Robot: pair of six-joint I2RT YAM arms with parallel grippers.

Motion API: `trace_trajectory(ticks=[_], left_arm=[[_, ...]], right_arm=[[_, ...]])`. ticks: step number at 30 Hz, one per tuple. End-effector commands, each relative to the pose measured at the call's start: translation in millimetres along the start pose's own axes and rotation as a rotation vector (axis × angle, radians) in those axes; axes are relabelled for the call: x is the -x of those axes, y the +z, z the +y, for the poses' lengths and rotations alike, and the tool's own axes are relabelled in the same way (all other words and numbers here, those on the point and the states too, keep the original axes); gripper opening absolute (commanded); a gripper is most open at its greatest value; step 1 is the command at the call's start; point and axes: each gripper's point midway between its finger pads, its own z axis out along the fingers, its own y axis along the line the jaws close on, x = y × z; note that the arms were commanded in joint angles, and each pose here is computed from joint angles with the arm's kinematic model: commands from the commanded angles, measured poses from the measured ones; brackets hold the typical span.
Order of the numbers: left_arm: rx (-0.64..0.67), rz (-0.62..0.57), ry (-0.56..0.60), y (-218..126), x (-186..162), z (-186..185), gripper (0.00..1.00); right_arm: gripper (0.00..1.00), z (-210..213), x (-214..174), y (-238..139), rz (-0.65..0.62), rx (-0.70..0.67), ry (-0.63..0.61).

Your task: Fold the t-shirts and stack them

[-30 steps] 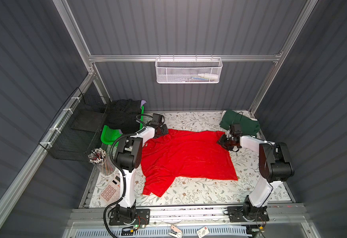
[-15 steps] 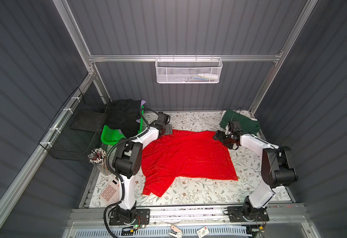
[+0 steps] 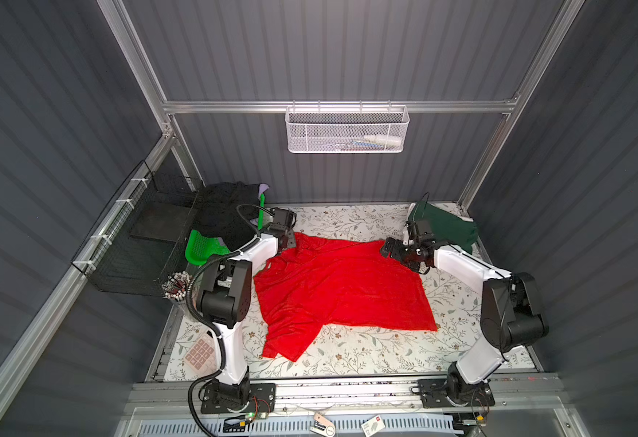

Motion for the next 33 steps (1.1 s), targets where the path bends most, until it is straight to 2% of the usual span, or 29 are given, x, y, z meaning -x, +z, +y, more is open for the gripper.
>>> trace_trajectory(ticks=[1, 3, 13, 16, 24, 29, 31, 33], left_arm=[[-0.036, 0.069, -0.043, 15.3, -18.2, -0.2, 0.58], [-0.053, 0.086, -0.06, 20.4, -20.8, -2.5, 0.55], [-0.02, 0.101, -0.059, 31.6, -27.8, 3.7, 0.53], [-0.053, 0.109, -0.072, 35.1, -28.9, -1.8, 0.45], [-0.072, 0.12, -0.079, 41.0, -30.8, -3.9, 0.32], [-0.074, 0.111, -0.079, 38.7, -26.6, -3.1, 0.07], [-0.077, 0.108, -0.08, 36.7, -24.5, -3.5, 0.06], [-0.079, 0.108, -0.08, 31.5, -20.7, -3.9, 0.0]], right_arm=[[0.99, -2.0, 1.7, -6.7, -0.01, -0.015, 0.011], [0.99, -4.0, -0.1, -6.7, -0.006, -0.022, 0.012], [0.99, -10.4, -1.5, -6.6, 0.0, -0.047, 0.014], [0.99, -10.5, -1.3, -5.4, 0.004, -0.046, 0.022], [0.99, -14.1, -1.1, -1.5, 0.012, -0.055, 0.043], [0.99, -16.1, -1.3, -0.9, 0.014, -0.063, 0.045], [0.99, -16.7, -0.5, -1.0, 0.012, -0.065, 0.046], [0.99, -16.9, 0.0, -1.6, 0.011, -0.067, 0.046]])
